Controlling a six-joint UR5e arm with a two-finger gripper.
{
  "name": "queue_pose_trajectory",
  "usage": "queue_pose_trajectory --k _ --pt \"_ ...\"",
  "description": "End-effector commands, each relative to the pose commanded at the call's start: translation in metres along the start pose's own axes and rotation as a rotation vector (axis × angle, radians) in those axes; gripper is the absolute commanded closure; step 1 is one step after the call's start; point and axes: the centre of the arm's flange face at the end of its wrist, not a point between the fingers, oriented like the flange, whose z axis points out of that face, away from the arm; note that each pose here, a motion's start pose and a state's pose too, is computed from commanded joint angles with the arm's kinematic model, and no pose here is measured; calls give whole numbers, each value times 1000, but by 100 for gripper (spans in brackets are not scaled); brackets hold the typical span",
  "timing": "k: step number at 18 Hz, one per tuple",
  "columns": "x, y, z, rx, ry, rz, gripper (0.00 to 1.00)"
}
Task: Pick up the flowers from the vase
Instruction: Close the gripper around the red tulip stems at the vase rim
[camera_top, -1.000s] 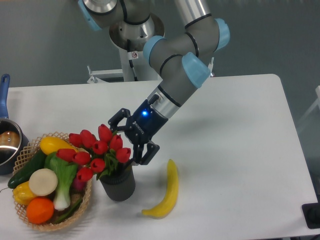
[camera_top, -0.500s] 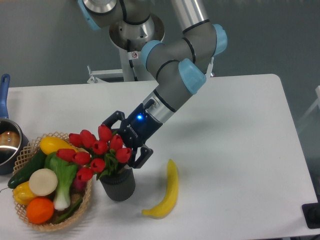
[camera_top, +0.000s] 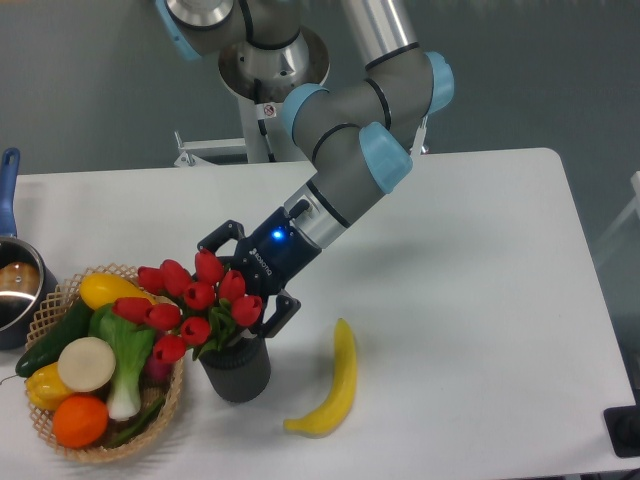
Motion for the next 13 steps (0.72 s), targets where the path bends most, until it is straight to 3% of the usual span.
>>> queue_pose_trajectory --k 4,13 --pt "-1 -1 -2 1 -4 1 37" --pt "-2 0 -6 2 -10 1 52"
